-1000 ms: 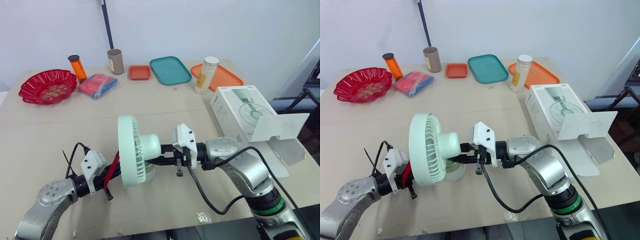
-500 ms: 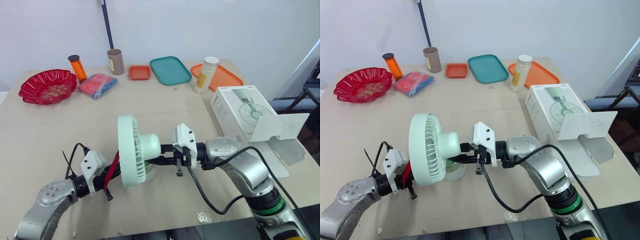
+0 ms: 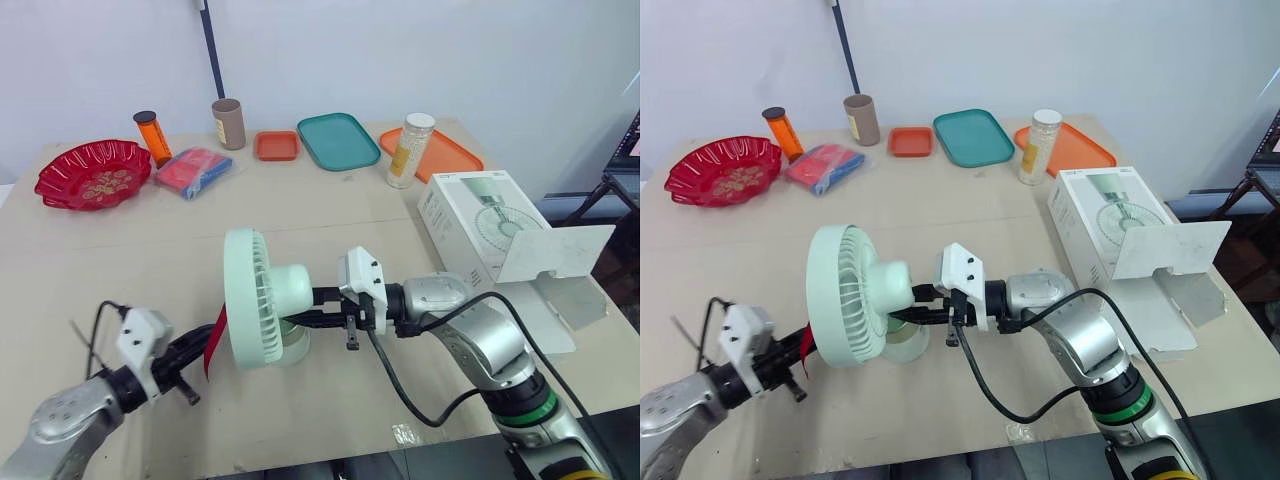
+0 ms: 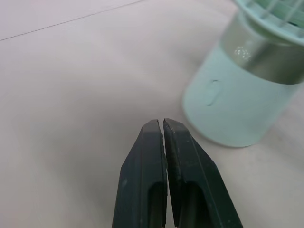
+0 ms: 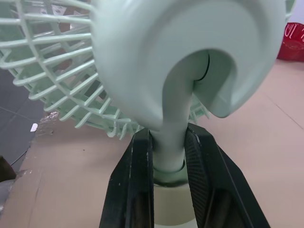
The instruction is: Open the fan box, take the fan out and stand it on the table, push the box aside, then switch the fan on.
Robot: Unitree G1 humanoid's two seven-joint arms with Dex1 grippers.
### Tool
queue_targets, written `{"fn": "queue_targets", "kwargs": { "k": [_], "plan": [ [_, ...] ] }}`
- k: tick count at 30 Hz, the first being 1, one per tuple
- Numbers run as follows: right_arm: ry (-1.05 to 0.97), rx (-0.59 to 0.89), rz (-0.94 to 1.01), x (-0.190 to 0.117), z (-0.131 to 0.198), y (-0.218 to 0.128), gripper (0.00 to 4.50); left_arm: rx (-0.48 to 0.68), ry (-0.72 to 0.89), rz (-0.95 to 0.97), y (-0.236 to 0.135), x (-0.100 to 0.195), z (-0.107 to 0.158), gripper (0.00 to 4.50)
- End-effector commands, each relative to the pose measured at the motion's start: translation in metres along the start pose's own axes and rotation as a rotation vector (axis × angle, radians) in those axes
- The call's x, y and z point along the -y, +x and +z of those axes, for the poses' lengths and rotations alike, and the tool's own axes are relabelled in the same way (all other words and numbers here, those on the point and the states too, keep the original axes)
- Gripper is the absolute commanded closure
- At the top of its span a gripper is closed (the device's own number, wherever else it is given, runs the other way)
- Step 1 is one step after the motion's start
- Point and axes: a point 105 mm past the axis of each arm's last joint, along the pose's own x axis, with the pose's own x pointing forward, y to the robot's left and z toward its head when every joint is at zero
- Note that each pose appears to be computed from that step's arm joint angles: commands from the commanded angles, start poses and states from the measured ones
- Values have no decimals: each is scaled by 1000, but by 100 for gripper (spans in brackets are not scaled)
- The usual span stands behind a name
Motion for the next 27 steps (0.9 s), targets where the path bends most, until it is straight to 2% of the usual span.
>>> {"fn": "queue_targets", "kwargs": {
  "k": [1, 6, 17, 27],
  "plan": [
    [-31, 1, -17, 12, -7, 7, 412, 49, -36, 276, -47, -18, 19, 428],
    [-39, 15, -17, 20, -13, 14, 412, 65, -101, 429, -69, -15, 17, 428],
    [-67, 37, -11, 30, -21, 16, 412, 84, -118, 440, -64, -8, 21, 428],
    [-80, 94, -60, 36, 3, -5, 412, 73, -117, 408, -60, -7, 19, 428]
  ]
}}
